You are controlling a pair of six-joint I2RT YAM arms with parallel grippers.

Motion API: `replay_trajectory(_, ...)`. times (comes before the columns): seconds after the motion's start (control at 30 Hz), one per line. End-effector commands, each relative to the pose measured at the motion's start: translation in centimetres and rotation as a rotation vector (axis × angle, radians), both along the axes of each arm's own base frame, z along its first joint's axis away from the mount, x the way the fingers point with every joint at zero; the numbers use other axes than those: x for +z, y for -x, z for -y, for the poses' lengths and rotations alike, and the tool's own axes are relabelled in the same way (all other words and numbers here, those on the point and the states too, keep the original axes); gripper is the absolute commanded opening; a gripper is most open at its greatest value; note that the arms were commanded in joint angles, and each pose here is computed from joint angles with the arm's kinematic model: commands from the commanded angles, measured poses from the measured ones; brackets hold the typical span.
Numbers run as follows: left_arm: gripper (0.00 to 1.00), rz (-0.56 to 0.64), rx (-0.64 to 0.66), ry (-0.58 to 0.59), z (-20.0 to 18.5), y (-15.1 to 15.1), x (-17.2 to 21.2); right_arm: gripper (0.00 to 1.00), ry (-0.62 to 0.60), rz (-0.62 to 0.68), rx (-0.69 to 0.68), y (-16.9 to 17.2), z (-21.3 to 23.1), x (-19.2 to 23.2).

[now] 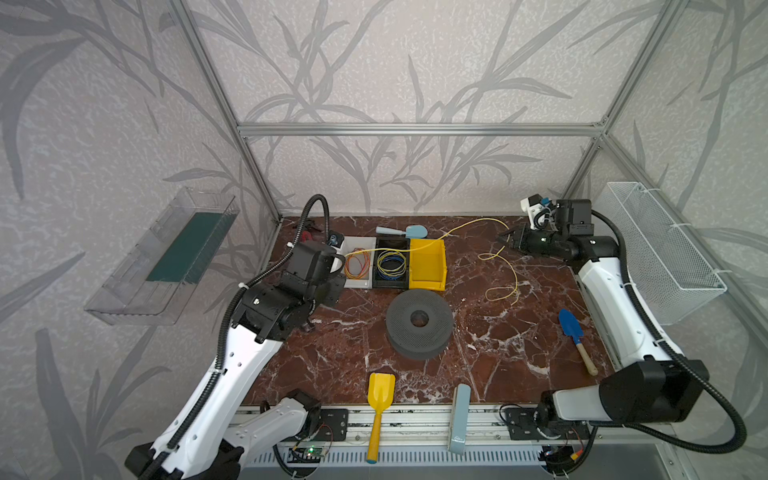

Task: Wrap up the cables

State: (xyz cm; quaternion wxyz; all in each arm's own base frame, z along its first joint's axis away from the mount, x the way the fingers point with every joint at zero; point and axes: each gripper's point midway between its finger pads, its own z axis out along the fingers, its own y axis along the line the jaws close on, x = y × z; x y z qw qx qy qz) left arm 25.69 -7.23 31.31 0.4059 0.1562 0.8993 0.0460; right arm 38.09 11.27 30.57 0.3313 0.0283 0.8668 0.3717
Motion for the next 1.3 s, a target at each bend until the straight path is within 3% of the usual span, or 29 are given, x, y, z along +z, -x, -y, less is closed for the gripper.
replay_trajectory(0.0, 0.00, -0.120, -0.084, 0.152, 2.8, 1.6, -0.6, 0.00, -0.005, 0.008, 0.005, -0.2, 0.1, 0.8)
replay_trajectory(0.23, 0.00, -0.256, -0.224, 0.271, 6.4, 2.9, -0.3, 0.00, 0.002, -0.014, 0.002, -0.4, 0.2, -0.2)
replay_trajectory(0.47, 0.00, -0.429, -0.354, 0.414, 9.1, 6.5, -0.2, 0.00, 0.010, -0.023, -0.012, -1.4, 0.6, -0.7)
replay_trajectory(0.6, 0.00, -0.476, -0.359, 0.440, 9.5, 7.0, -0.4, 0.00, -0.005, -0.025, -0.030, -2.3, 0.7, -0.8)
replay_trajectory(0.63, 0.03, -0.460, -0.353, 0.447, 9.5, 6.9, -0.2, 0.00, -0.019, -0.022, -0.027, -2.3, 0.5, -0.7)
replay_trajectory(0.77, 0.45, -0.433, -0.376, 0.524, 10.3, 7.1, 0.7, 0.00, -0.033, -0.011, -0.024, -2.2, 0.4, -0.1)
replay_trajectory(0.83, 0.51, -0.427, -0.367, 0.537, 10.3, 7.0, 0.5, 0.00, -0.061, -0.006, -0.007, -2.1, 0.0, 0.3)
replay_trajectory(1.0, 0.54, -0.319, -0.300, 0.546, 9.1, 6.1, 1.4, 0.00, -0.103, -0.003, 0.006, -1.9, -0.4, 0.7)
replay_trajectory(1.17, 0.55, -0.233, -0.264, 0.654, 8.4, 6.2, 3.1, 0.00, -0.156, -0.005, 0.005, -1.9, -0.4, 1.2)
replay_trajectory(1.27, 0.36, -0.223, -0.269, 0.748, 8.9, 6.5, 3.3, 0.00, -0.202, -0.002, 0.009, -2.1, -0.5, 1.5)
